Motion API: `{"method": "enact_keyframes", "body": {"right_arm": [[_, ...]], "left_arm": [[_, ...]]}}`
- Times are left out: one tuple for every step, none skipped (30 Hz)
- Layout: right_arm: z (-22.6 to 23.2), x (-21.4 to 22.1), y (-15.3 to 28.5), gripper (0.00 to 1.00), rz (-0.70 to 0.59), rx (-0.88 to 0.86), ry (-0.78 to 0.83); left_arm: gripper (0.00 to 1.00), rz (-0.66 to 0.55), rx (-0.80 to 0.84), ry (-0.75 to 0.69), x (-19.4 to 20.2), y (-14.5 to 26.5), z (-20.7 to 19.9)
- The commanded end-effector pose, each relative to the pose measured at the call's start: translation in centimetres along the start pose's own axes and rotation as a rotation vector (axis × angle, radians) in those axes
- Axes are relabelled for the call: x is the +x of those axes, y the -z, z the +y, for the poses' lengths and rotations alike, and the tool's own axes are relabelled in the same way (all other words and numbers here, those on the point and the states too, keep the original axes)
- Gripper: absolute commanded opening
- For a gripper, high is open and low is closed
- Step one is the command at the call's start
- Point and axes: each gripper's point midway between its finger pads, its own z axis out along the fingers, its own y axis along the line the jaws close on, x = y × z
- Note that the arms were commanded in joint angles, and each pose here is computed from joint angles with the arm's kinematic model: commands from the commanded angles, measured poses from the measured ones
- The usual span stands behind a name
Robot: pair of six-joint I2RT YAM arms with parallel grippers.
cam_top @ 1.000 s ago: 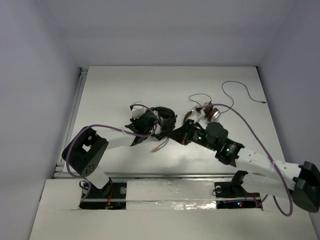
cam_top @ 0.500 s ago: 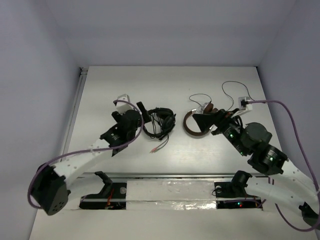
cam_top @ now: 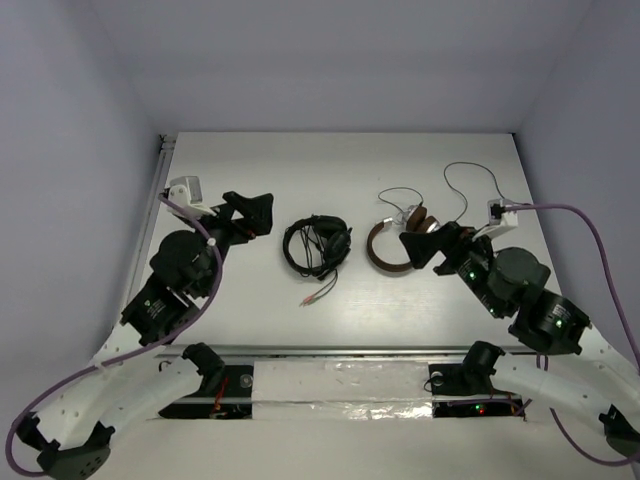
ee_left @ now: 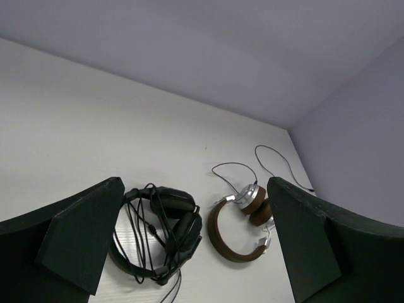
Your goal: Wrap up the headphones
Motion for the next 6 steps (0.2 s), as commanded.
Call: {"method": "enact_keyframes", "body": {"right_arm": [[0.0,-1.4,0.6,1.0,-0.045,0.001,-0.015],[0.1,-1.3,0.5,1.0,-0.048,-0.003,-0.021],[0.3,-1.3,0.3,1.0,-0.052,-0.009,-0.035],[0.3,-1.2,0.2,1.0,-0.05,-0.003,-0.041],[0.3,-1.2,0.1,1.0,-0.05,0.002,-0.051],[0.2,-0.8,-0.3,1.0,-0.033,0.017,-0.043]], "left_arm": [[0.99,0.015,0.025,-0.065,-0.7,0.7,-0.3],[0.99,0.01,0.023,-0.068,-0.7,0.7,-0.2],[0.99,0.014,0.019,-0.071,-0.3,0.6,0.1],[0.99,0.018,0.017,-0.073,-0.1,0.5,0.1],[0.99,0.024,0.019,-0.073,0.2,0.4,0.1],[0.99,0.035,0.017,-0.079,0.5,0.2,0.1]]}}
